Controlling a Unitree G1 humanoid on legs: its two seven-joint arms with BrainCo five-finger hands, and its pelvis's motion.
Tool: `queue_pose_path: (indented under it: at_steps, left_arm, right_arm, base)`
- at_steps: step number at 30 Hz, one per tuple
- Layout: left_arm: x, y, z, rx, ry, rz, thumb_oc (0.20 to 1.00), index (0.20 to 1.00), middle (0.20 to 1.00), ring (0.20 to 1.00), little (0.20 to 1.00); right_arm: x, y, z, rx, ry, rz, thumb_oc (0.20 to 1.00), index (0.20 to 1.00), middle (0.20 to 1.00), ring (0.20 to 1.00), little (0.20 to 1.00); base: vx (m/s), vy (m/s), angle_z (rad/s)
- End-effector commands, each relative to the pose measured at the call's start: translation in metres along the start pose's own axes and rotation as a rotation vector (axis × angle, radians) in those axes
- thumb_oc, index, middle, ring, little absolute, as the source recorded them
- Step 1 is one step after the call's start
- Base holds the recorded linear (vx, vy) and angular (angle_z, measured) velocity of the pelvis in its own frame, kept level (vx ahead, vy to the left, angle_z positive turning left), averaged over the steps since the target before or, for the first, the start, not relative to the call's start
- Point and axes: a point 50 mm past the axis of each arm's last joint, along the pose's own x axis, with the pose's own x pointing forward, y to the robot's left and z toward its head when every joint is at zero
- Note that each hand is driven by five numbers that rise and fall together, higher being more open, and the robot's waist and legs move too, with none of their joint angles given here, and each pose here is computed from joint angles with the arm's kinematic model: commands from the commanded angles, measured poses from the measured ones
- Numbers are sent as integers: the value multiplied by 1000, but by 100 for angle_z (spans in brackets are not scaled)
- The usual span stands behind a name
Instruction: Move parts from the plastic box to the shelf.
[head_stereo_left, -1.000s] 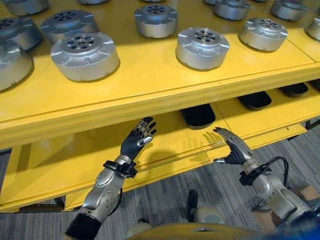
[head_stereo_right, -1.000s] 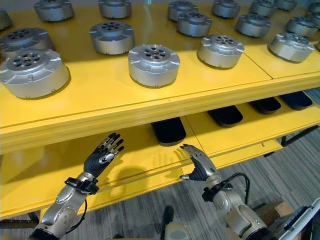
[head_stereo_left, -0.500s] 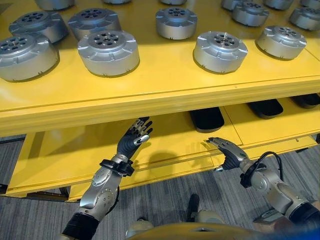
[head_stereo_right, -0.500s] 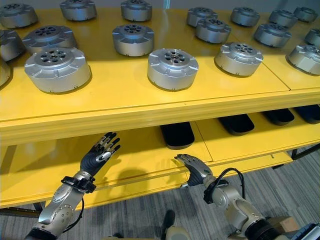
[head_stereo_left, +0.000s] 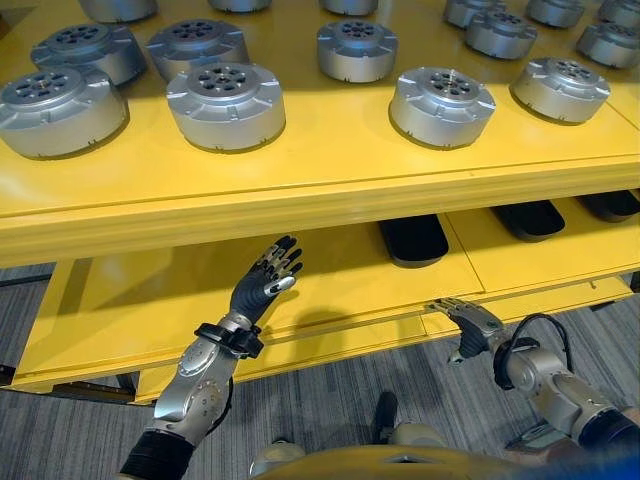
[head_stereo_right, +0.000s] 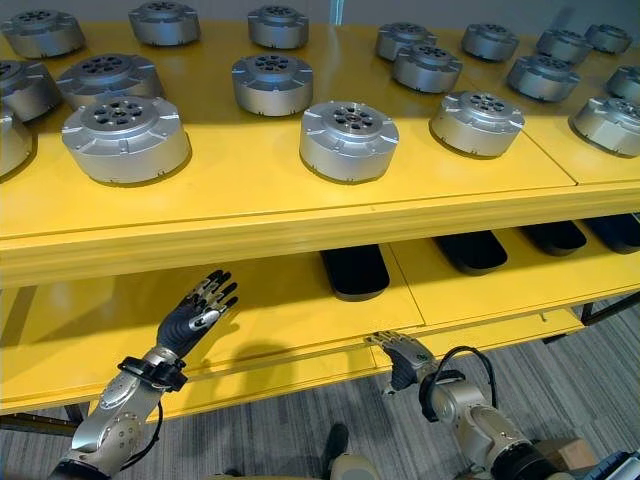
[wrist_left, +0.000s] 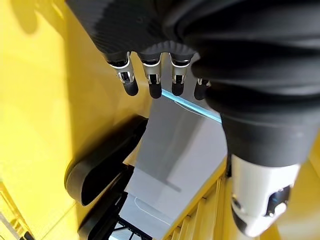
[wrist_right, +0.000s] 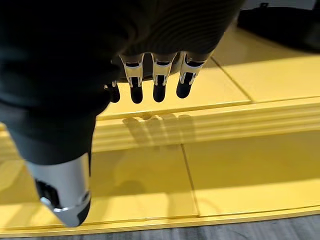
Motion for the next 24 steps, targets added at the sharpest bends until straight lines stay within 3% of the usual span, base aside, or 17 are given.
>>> queue_pose_path:
  at_steps: [1, 24]
  left_arm:
    - [4, -6, 12, 37, -61, -64, 1000, 1000, 1000, 1000, 1000]
    - [8, -9, 4, 18, -18, -97, 1000, 1000, 1000, 1000, 1000]
  right_arm:
    - [9, -25, -5, -65, 8, -108, 1000, 1000, 1000, 1000, 1000]
    - [28, -30, -5, -106, 38, -130, 1000, 1000, 1000, 1000, 1000]
  base:
    - [0, 0, 0]
    - [13, -3, 2]
